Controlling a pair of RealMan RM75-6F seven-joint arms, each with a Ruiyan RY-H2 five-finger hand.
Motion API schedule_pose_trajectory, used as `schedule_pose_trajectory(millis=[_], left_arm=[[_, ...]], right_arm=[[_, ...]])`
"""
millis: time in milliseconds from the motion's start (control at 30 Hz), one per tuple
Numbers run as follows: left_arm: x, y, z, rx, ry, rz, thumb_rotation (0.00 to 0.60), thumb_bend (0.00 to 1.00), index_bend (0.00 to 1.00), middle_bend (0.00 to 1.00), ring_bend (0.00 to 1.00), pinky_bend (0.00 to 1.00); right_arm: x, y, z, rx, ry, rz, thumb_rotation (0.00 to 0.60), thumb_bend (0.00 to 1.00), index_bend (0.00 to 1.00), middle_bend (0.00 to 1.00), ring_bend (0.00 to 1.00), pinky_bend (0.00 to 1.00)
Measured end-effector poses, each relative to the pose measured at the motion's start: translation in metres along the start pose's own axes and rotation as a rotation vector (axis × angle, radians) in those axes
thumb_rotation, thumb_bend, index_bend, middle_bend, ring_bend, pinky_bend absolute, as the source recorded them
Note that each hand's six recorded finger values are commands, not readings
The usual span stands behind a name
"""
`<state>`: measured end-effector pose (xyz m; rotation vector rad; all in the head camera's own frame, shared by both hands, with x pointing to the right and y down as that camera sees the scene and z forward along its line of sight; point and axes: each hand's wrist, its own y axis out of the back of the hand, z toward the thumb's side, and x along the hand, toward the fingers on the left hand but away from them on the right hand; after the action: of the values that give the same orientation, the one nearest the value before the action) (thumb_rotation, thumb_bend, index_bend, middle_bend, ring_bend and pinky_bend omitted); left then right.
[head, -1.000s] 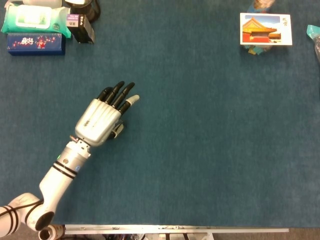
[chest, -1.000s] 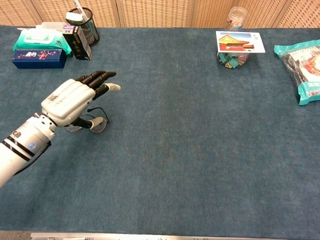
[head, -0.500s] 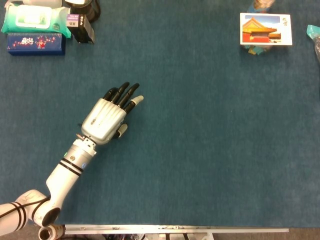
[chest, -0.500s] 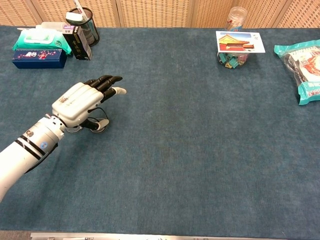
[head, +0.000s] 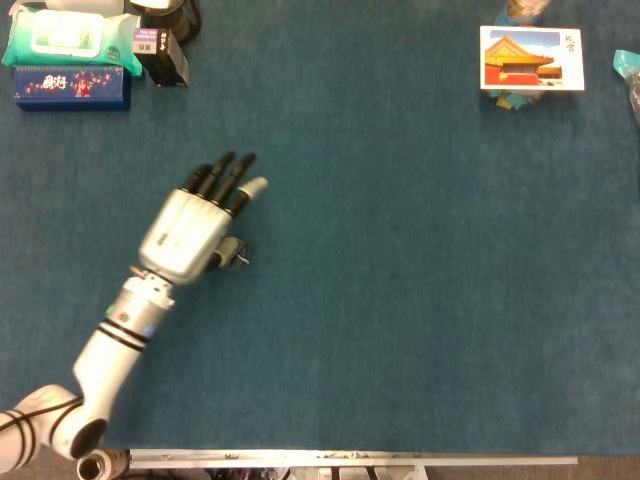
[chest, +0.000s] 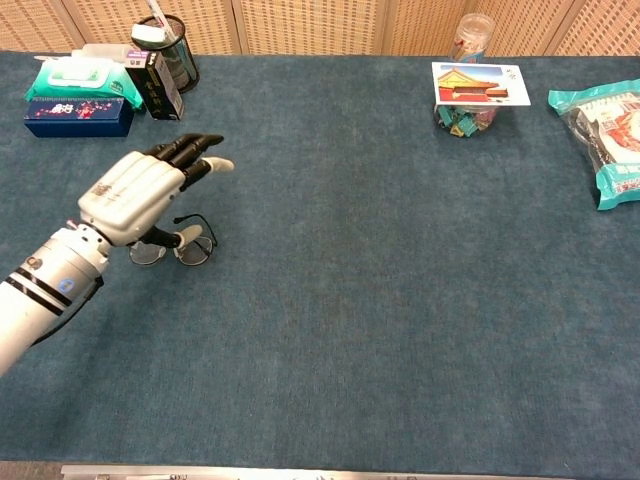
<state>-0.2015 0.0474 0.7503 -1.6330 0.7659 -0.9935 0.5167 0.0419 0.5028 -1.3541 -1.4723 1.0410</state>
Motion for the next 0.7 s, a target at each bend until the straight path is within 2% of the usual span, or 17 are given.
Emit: schedule_pose_trajectory(millis=[200, 367, 533, 700], left_arm=[[-0.019, 0.030, -0.030, 0.028, 0.086, 0.055, 0.600, 0.27, 0.16, 0.05, 0.04, 0.18], [-0.034, 0.055, -0.042, 0.063, 0.119, 0.085, 0.600, 0.27, 0.16, 0.05, 0.04, 0.18], [-0.042, 0.076, -0.033, 0.072, 0.110, 0.113, 0.600, 0.27, 0.16, 0.05, 0.04, 0.18], [-0.046, 0.097, -0.010, 0.020, 0.072, 0.135, 0.600, 0.27, 0.16, 0.05, 0.04, 0.18]], right_arm=[[0.001, -0.002, 0.002, -0.002, 0.007, 0.007, 0.600, 0.05, 0.16, 0.22, 0.16, 0.27], [0.001, -0.004, 0.003, 0.001, 0.011, 0.015, 0.600, 0.05, 0.16, 0.22, 0.16, 0.27], [0.001, -0.007, 0.004, 0.005, 0.014, 0.024, 0.600, 0.05, 0.16, 0.22, 0.16, 0.27], [0.002, -0.008, 0.004, 0.005, 0.015, 0.025, 0.600, 0.05, 0.16, 0.22, 0.16, 0.27]])
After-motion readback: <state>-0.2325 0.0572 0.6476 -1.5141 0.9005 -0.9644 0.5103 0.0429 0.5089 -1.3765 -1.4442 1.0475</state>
